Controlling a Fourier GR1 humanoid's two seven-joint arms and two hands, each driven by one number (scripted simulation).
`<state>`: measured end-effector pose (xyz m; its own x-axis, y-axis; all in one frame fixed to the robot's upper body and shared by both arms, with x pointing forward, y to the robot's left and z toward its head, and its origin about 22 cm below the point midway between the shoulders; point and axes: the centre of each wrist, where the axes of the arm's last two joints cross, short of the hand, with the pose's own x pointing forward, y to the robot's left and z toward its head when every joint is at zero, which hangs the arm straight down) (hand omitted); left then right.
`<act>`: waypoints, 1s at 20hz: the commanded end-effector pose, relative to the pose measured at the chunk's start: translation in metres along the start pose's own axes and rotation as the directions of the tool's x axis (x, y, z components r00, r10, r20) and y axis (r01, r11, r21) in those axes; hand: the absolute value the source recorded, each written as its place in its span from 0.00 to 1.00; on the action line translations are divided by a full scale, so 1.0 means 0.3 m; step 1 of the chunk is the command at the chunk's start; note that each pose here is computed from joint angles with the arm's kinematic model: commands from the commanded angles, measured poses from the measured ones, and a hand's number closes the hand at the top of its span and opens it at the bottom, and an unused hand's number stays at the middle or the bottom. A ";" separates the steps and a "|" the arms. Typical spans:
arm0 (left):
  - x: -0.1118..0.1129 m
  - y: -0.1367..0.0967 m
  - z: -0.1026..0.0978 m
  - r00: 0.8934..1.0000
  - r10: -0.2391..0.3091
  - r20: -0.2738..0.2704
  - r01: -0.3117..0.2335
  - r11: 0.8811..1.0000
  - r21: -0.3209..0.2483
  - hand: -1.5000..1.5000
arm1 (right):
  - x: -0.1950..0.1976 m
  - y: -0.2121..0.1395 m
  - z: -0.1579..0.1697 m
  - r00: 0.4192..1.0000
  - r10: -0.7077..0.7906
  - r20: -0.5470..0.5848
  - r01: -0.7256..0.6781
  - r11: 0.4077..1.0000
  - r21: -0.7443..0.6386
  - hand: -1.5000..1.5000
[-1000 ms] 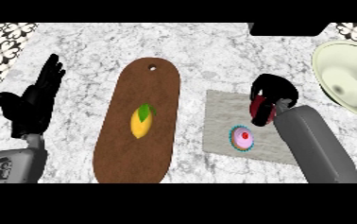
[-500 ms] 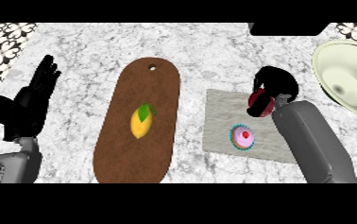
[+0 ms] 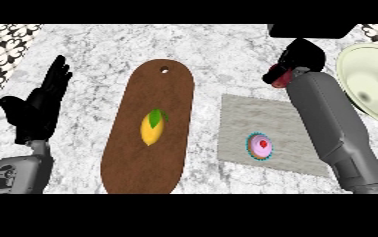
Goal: Pick the pear from the placemat and place it in the bowl
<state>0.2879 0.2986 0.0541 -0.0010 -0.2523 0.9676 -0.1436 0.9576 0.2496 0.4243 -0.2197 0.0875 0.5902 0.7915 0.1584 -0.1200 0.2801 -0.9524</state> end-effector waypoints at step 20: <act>0.000 0.034 0.046 1.000 0.006 -0.010 -0.006 0.999 0.032 0.50 | -0.229 -0.514 0.002 0.941 -0.334 -0.052 0.239 0.767 -0.596 1.00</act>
<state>0.2779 0.3097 0.0563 0.0125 -0.2481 0.9687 -0.1643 0.9551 0.2467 0.4140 -0.2697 0.2294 0.6514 0.6408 0.4062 0.4779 0.0693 -0.8757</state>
